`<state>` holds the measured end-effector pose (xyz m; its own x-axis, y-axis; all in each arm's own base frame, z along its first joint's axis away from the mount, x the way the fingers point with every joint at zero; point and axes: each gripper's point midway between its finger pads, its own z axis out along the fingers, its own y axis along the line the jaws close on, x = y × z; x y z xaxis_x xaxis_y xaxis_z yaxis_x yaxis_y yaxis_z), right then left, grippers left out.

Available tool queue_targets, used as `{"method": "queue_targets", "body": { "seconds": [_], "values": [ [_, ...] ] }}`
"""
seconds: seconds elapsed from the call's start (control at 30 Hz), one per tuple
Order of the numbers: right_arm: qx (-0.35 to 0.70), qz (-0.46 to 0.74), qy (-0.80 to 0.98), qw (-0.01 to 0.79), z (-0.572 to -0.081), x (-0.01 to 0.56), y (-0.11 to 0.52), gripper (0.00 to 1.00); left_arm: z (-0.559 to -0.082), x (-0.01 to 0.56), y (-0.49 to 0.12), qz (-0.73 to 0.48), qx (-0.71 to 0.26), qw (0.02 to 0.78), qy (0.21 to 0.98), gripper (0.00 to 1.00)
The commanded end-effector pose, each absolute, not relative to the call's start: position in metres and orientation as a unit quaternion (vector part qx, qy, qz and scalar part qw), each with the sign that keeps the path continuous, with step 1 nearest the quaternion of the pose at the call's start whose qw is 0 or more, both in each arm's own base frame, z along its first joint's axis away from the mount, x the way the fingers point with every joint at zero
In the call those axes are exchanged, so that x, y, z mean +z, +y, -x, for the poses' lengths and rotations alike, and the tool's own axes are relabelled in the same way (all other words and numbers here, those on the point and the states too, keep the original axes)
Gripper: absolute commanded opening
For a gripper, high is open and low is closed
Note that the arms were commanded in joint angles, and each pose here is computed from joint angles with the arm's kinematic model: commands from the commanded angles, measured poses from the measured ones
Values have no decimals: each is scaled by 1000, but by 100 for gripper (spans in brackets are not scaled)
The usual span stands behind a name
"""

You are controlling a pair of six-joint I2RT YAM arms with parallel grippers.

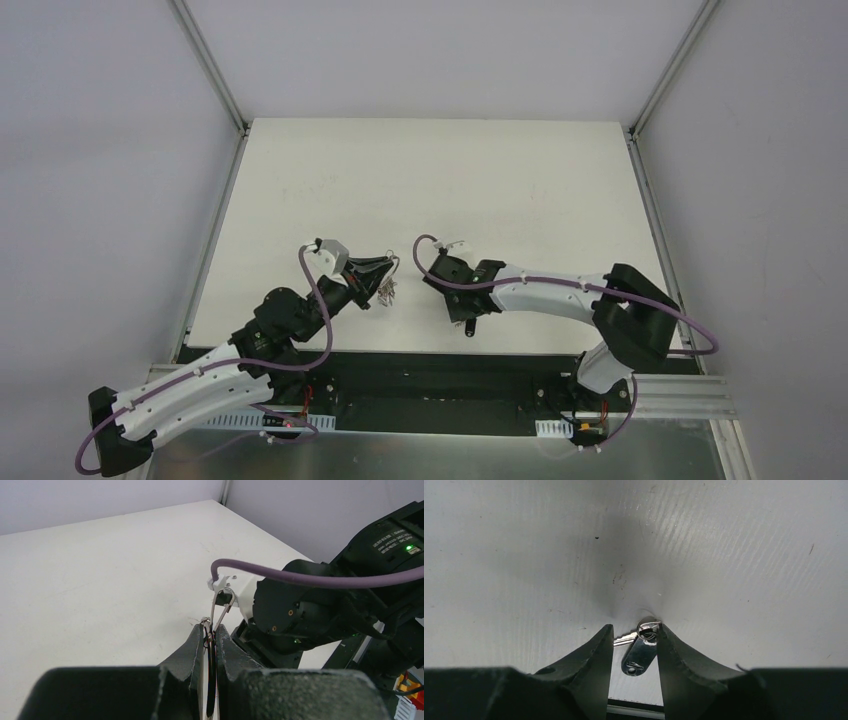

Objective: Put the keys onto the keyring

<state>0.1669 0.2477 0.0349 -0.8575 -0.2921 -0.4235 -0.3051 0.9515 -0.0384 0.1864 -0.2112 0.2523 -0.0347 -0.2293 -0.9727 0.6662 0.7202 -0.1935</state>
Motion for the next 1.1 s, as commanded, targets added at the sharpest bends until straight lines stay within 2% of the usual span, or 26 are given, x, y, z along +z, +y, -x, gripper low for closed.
{"method": "queue_targets", "body": {
  "seconds": [0.0, 0.5, 1.07],
  "values": [
    [-29, 150, 960, 233, -174, 37, 243, 40, -184, 269, -209, -161, -347, 688, 616, 0],
    [-84, 148, 953, 251, -178, 37, 227, 37, -186, 267, -211, -162, -344, 686, 620, 0],
    [-91, 128, 952, 262, -175, 52, 215, 21, -185, 266, -212, -164, -346, 686, 619, 0]
  ]
}}
